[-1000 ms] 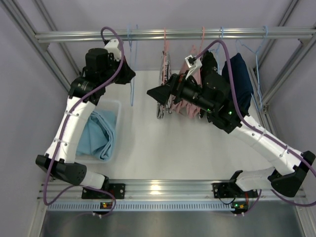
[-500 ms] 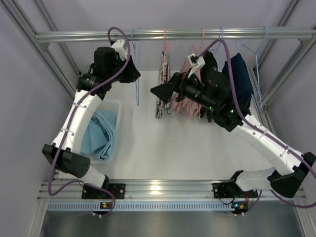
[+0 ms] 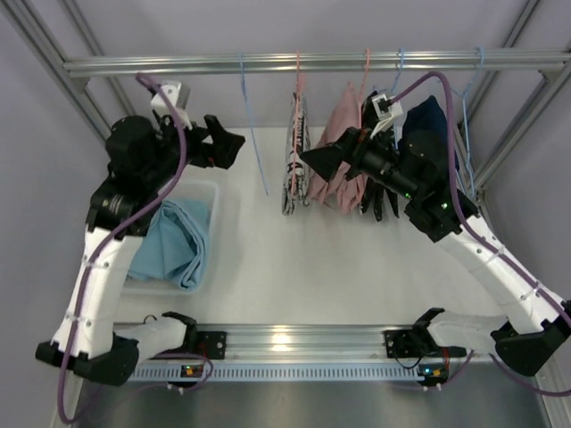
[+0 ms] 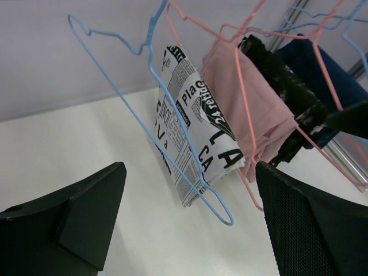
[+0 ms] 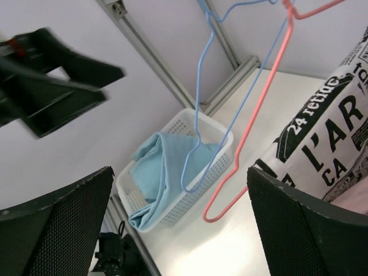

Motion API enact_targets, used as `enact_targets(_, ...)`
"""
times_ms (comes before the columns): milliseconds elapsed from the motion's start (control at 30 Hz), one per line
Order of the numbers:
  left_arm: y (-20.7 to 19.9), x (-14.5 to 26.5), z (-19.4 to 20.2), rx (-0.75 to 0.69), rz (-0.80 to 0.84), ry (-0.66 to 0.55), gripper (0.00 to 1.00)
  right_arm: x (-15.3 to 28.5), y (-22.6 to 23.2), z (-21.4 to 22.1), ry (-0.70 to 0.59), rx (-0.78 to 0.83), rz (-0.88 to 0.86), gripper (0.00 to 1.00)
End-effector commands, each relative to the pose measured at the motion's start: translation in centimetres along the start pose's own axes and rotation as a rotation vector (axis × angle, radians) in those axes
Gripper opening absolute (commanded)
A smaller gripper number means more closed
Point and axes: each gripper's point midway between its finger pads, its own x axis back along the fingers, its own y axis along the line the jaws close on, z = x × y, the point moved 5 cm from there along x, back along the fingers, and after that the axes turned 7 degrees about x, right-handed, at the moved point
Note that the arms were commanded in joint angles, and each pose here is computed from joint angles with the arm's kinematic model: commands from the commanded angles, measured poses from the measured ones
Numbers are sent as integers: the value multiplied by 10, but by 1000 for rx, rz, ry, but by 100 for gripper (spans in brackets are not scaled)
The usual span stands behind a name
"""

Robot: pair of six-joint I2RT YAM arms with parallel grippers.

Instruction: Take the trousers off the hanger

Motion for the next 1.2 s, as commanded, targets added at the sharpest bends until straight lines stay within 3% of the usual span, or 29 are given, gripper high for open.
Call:
enact_targets(0, -15, 37, -19, -82, 67, -139, 99, 7, 1, -11, -28, -29, -110, 97)
enact_targets(100, -15, 50, -10, -109, 74, -129, 99, -2, -7, -15, -25, -62, -128, 85)
enact_targets(400, -29, 59, 28, -135, 260, -35, 94, -31, -17, -8, -11, -112, -156, 73)
enact_targets(667, -32, 61, 23, -128, 269, -50, 94, -68, -32, -6, -47, -187, -154, 58)
enact_targets(1033, -33, 58, 20, -114, 271, -59, 96, -103, -51, 2, -82, -240, -137, 53)
enact_targets(1167, -32, 56, 20, -114, 266, -58, 96, -109, -49, 2, -97, -264, -172, 46)
